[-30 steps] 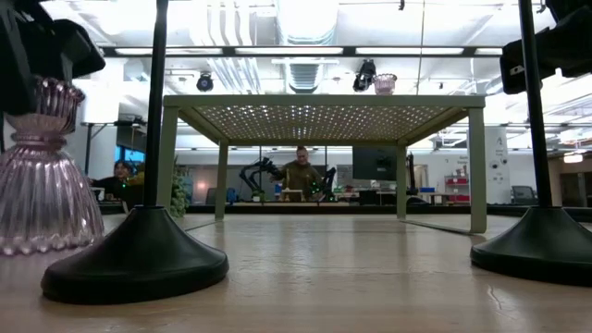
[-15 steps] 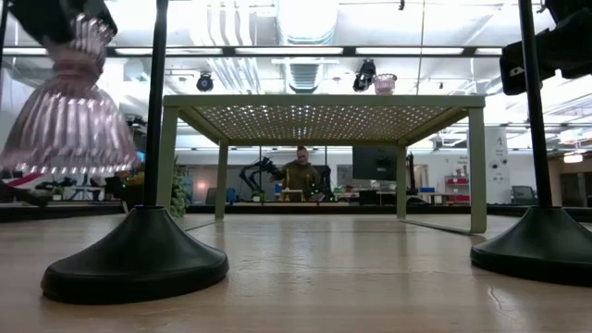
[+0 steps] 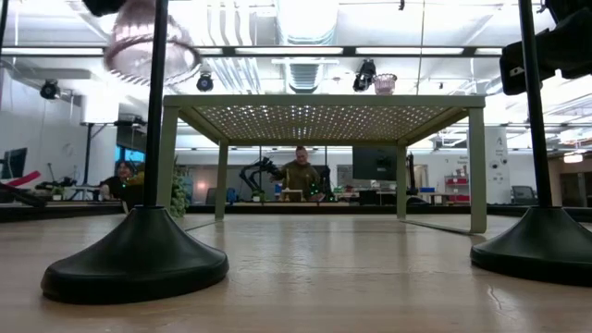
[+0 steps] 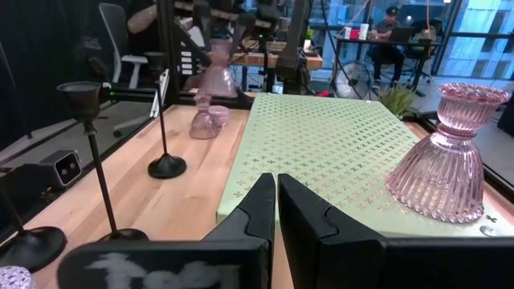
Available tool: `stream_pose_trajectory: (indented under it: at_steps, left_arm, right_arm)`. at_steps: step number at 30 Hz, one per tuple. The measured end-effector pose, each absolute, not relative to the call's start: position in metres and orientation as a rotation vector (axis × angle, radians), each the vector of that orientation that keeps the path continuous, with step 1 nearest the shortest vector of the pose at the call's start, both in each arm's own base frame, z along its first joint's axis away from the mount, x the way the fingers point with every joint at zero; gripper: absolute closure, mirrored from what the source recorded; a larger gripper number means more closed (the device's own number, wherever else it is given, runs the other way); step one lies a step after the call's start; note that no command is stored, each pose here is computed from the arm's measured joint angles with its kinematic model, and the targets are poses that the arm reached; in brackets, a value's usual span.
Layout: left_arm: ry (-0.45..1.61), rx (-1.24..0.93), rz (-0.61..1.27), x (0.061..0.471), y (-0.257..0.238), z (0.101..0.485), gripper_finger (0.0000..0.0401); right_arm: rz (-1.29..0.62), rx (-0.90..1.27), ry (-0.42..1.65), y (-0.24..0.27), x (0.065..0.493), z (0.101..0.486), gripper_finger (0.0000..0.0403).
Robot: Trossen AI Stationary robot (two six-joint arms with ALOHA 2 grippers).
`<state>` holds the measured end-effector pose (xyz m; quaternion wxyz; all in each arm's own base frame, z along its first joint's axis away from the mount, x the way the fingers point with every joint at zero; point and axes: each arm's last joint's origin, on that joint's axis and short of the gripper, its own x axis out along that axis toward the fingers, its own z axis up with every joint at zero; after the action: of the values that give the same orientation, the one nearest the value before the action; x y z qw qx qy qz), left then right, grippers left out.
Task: Pick & Place candle stick holders
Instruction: Put the right glass candle holder on the shelf
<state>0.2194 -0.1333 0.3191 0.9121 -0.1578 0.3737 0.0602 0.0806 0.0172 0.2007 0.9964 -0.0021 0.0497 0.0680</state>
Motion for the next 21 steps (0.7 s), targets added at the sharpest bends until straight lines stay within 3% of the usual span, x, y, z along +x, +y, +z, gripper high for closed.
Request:
stream_pose_trajectory:
  at_steps: [21]
  left_arm:
    - [0.641,-0.278,0.346,0.246,-0.028,0.359,0.0218]
  right_arm:
    - [0.136,0.004,0.100,0.017,0.081,0.201,0.0390]
